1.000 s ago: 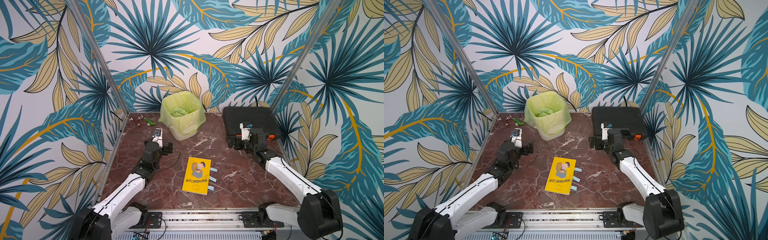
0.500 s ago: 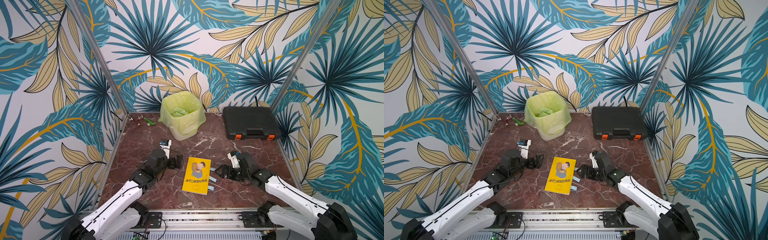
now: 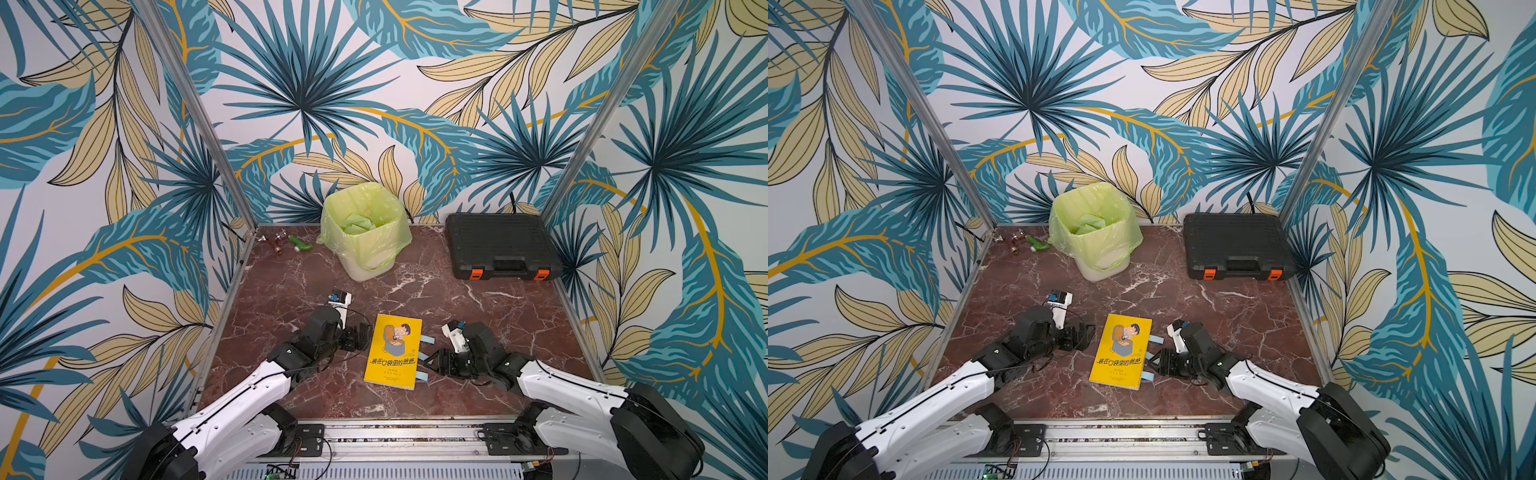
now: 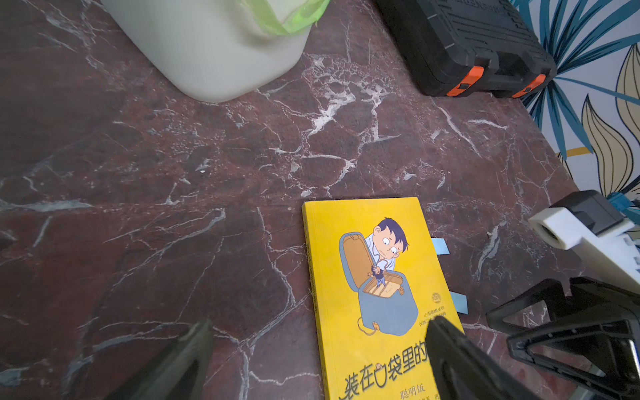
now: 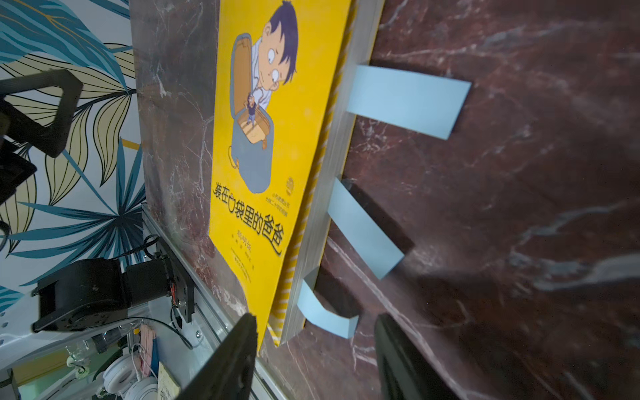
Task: Peel off the used sticky note
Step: Open the book at the center of the board.
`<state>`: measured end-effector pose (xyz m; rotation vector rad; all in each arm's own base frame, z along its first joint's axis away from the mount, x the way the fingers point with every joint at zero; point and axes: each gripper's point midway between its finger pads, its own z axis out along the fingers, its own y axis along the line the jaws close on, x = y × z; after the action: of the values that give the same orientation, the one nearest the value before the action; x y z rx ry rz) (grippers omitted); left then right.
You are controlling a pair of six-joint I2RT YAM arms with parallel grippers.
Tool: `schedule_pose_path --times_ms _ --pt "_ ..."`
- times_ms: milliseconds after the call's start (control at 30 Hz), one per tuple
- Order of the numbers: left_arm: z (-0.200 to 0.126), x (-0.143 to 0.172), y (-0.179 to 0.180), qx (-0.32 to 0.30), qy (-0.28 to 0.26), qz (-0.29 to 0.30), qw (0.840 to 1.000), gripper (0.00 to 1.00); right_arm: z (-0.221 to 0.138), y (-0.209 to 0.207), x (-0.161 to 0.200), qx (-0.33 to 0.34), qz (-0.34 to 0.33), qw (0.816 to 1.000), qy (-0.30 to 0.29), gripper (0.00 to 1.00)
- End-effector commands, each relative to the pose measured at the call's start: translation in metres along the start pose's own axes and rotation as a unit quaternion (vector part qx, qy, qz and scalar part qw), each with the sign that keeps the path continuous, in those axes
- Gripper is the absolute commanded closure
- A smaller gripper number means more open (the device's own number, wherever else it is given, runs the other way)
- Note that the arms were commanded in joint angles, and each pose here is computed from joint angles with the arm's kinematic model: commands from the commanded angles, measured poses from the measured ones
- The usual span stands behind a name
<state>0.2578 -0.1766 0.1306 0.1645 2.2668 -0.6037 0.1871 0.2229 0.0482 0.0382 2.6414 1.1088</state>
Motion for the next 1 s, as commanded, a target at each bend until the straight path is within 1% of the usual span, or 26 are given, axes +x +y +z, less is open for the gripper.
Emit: schedule_pose_path --times_ms 0,300,500,700,967 --pt "0.003 0.006 0.0 0.001 0.006 0.002 1.0 0.0 0.009 0.005 0.001 -0.024 -0.019 1.0 0.005 0.43" --pt "0.0 0.009 0.002 -0.005 0.009 0.006 1.0 0.0 0.025 -0.001 0.009 -0.029 -0.014 0.999 0.036 0.43" --pt "-0.001 0.009 0.005 -0.014 0.009 0.01 1.0 0.0 0.028 0.005 0.019 -0.052 -0.016 0.996 0.064 0.45" --pt "0.001 0.007 0.006 -0.019 0.008 0.013 1.0 0.0 0.026 0.006 0.028 -0.062 -0.015 0.995 0.082 0.54" --pt "0.002 0.007 0.007 -0.024 0.013 0.014 1.0 0.0 0.027 0.008 0.029 -0.069 -0.012 0.994 0.085 0.67"
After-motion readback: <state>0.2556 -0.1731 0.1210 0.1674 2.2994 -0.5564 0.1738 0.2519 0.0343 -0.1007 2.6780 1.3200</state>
